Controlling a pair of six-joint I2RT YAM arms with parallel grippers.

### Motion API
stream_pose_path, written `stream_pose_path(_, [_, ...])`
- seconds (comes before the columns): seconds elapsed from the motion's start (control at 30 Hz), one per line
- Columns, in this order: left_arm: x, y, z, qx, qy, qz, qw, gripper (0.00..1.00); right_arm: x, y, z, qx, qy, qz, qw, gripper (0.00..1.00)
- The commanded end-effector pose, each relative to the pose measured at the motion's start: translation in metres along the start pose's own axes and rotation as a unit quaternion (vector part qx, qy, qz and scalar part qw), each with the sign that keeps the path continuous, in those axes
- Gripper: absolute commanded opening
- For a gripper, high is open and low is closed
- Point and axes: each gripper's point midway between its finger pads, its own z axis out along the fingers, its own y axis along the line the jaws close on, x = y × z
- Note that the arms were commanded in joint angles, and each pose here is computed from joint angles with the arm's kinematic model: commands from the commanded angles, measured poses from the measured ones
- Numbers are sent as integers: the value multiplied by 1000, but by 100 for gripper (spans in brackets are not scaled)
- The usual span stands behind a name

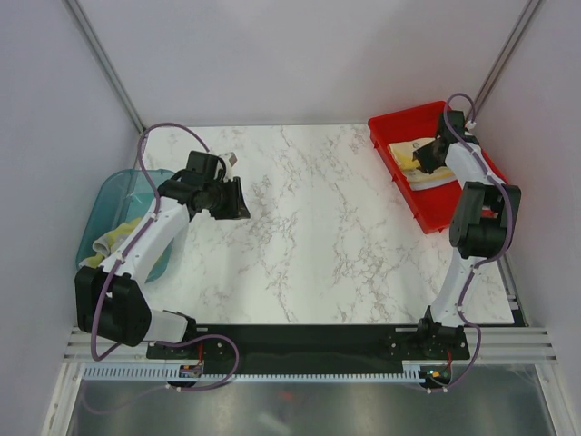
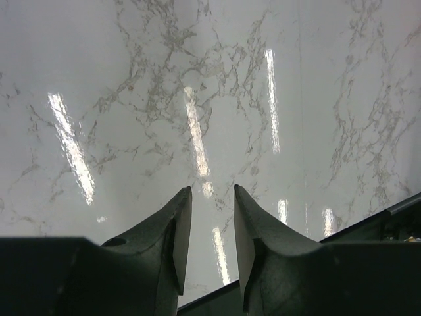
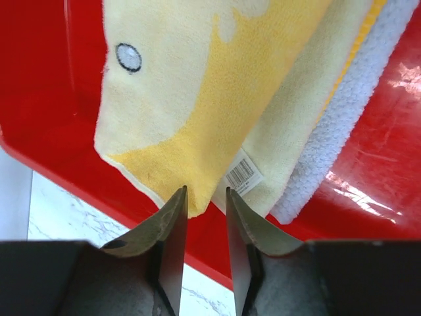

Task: Fold and stack the towels
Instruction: Neatly place the folded towel into the bin, then grab crumpled towel

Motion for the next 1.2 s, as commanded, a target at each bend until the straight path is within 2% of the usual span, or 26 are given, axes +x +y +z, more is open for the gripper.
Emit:
stream_pose_path(0.0, [-53,-11,-28,-9,-84,0,996,40,-22,29,-39,-55,-22,-29,998,33])
stream_pose_path(0.1, [-80,1,-45,-48,-130,-16,990,42,-10,54,-19,-116,11,-46,992,13])
stream_pose_path(0.2, [-97,42,-61,-129,-173,-58,975,47,8,65,6,-145,54,-66,986,5])
stream_pose_path(0.27, [-99,77,-68,-173,-185,-99,962,50,24,56,22,-138,83,-67,985,3])
stream_pose_path(0.43, [-85,134,-73,-197,-176,-194,945,51,41,33,36,-123,103,-76,984,3])
stream_pose_path(0.5, [-77,160,-78,-235,-179,-220,930,53,33,39,35,-135,99,-78,983,2])
stream_pose_path(0.53, [-72,176,-84,-251,-182,-241,920,59,29,41,33,-138,94,-82,983,2])
stream_pose_path(0.6, [-66,193,-88,-264,-183,-268,908,62,8,49,22,-150,73,-77,983,4])
stream_pose_path(0.7, [-54,225,-98,-294,-185,-311,885,70,-21,62,-4,-179,44,-78,980,9])
stream_pose_path(0.77, [-46,244,-105,-313,-186,-333,870,72,-36,75,-29,-205,29,-87,974,20])
stream_pose_path(0.8, [-42,251,-108,-321,-186,-342,863,76,-39,79,-39,-215,24,-92,972,25])
stream_pose_path(0.83, [-35,261,-109,-329,-183,-358,854,78,-43,86,-56,-231,17,-98,968,35])
stream_pose_path(0.9, [-30,271,-107,-333,-177,-371,849,79,-44,88,-72,-243,13,-110,964,43])
stream_pose_path(0.93, [-24,279,-104,-344,-166,-378,843,80,-46,94,-91,-260,9,-115,959,53])
stream_pose_path(0.97, [-19,283,-99,-351,-156,-381,841,80,-40,91,-94,-262,17,-116,958,58])
stream_pose_path(1.13, [21,309,-70,-389,-93,-406,822,83,-24,93,-131,-299,24,-123,946,69])
stream_pose_path(1.17, [29,312,-54,-376,-72,-418,824,83,-18,92,-140,-305,26,-127,944,70])
